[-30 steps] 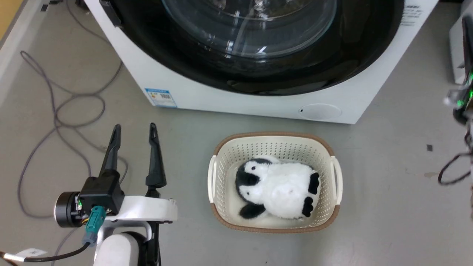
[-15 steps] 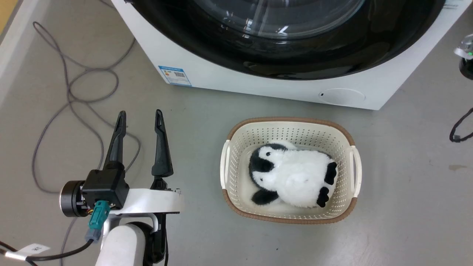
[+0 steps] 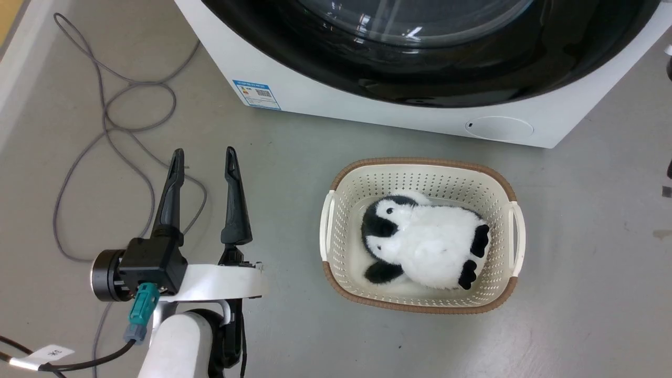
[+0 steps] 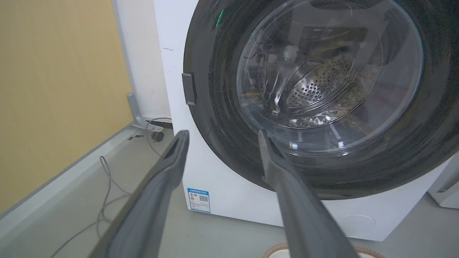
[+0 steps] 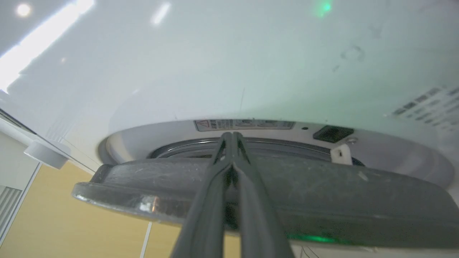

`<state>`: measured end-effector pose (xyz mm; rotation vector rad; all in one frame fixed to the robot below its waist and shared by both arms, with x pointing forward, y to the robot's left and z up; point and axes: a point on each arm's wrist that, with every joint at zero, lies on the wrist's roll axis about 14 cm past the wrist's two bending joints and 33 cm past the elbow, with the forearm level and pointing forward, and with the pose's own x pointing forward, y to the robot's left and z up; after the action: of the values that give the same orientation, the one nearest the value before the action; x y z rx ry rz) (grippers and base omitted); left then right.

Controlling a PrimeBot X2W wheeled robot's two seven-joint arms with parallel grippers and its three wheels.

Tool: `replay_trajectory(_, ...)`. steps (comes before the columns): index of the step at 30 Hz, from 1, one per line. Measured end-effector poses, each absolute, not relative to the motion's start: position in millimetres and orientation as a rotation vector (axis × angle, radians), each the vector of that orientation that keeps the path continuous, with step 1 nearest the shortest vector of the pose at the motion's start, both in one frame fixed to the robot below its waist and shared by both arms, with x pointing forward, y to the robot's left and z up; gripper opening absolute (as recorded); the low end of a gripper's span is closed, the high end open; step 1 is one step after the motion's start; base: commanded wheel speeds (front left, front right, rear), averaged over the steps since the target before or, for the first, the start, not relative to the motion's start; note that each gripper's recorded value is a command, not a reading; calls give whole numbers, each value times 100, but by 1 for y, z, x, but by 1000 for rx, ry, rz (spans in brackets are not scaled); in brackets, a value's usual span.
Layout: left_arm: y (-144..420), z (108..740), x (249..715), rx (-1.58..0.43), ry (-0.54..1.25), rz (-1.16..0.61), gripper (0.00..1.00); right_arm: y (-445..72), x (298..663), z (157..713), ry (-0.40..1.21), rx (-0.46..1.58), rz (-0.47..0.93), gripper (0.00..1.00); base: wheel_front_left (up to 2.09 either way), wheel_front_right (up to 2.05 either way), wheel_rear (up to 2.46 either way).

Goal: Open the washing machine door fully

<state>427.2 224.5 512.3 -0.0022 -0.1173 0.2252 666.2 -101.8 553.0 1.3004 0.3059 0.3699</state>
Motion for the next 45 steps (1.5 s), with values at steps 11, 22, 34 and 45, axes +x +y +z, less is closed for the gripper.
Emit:
replay_trajectory(11, 221, 528, 424, -19, -163, 216, 100, -80, 627, 562, 421, 1216, 515, 0, 0, 0, 0)
replay_trajectory(22, 217, 536, 408, -24, -181, 194, 100, -69, 561, 550, 527, 1162, 591, 0, 0, 0, 0)
replay_trajectory(34, 220, 546, 384, -11, -203, 188, 100, -32, 477, 549, 638, 1129, 767, 0, 0, 0, 0)
replay_trajectory(45, 224, 542, 359, 16, -185, 192, 100, 13, 401, 538, 747, 1145, 902, 0, 0, 0, 0)
